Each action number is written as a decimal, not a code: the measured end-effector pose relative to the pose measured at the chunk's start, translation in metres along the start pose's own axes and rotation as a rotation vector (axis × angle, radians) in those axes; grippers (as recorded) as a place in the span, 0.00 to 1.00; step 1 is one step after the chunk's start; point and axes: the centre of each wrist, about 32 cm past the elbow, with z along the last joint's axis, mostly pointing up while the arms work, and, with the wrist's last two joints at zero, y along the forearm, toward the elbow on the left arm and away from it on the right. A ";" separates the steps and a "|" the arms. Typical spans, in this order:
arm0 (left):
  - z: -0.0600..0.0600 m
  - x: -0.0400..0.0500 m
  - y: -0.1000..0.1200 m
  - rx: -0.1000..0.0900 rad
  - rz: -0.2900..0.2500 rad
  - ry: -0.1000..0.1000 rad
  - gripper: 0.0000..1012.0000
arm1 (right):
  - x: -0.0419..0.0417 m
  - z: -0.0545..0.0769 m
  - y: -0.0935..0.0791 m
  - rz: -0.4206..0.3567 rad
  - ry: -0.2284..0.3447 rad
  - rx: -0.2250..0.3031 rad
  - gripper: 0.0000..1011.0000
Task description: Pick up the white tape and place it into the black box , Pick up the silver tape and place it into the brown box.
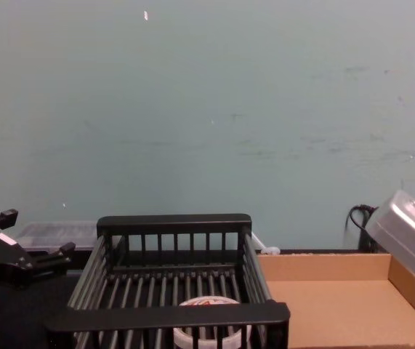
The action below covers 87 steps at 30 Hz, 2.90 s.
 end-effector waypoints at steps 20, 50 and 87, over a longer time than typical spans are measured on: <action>0.000 0.0000 0.000 0.000 0.000 0.000 0.99 | 0.0047 -0.001 -0.008 0.004 0.020 0.040 0.16; 0.000 0.0000 0.000 0.000 0.000 0.000 0.99 | 0.0506 0.015 -0.035 -0.307 0.070 0.137 0.16; 0.000 0.0000 0.000 0.000 0.000 0.000 0.99 | 0.0805 0.032 -0.021 -0.405 0.101 0.134 0.16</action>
